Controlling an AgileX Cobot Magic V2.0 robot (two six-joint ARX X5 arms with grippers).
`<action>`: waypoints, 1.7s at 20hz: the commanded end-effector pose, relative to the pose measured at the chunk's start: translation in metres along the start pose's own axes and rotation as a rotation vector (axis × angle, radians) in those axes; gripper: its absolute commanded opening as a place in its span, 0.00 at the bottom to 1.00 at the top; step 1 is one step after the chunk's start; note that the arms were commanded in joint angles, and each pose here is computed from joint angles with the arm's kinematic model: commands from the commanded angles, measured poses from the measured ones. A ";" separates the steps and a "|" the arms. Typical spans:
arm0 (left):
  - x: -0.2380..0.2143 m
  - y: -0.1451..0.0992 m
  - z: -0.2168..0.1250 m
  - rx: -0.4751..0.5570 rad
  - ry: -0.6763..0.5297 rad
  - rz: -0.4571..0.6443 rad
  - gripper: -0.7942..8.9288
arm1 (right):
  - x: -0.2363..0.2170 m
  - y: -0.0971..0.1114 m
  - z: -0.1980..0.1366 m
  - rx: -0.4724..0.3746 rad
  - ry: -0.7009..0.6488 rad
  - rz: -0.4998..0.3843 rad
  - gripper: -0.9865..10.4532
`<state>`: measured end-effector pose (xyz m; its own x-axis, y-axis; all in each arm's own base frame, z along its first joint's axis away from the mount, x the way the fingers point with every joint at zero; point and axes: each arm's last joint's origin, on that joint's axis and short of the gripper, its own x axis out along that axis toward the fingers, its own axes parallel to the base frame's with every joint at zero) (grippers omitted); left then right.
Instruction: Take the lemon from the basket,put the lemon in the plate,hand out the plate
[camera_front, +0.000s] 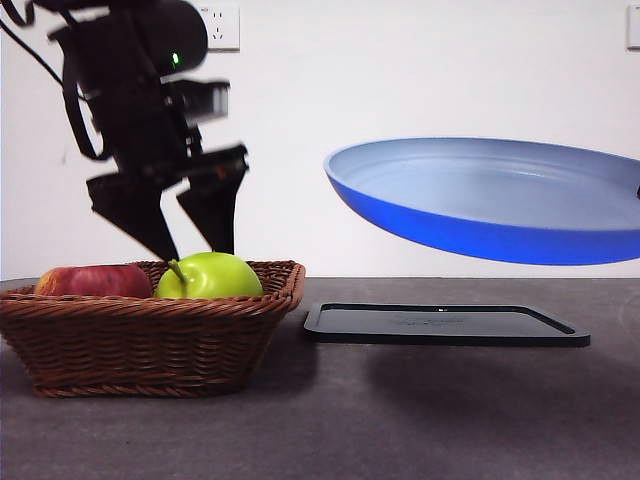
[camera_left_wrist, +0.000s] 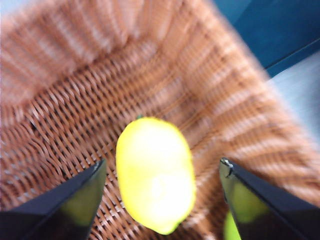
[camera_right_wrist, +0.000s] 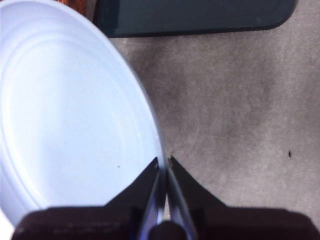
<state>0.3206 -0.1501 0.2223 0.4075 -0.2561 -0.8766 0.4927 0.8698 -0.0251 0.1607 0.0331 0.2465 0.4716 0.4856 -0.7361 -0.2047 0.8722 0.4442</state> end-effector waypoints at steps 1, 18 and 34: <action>0.016 -0.001 0.003 0.019 0.027 0.003 0.48 | -0.001 0.002 0.004 -0.004 -0.016 0.008 0.09; -0.058 0.000 0.017 0.022 -0.173 0.043 0.24 | 0.000 0.001 0.006 0.001 -0.027 0.009 0.09; -0.087 -0.184 -0.003 0.419 -0.278 -0.325 0.24 | 0.030 -0.010 0.011 0.098 0.112 -0.009 0.09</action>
<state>0.1926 -0.2807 0.3012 0.3455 -0.6237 -0.7011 0.8584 0.5120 -0.0324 0.1837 0.0366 0.2229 0.3673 0.4763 -0.7989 -0.1098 0.8751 0.4713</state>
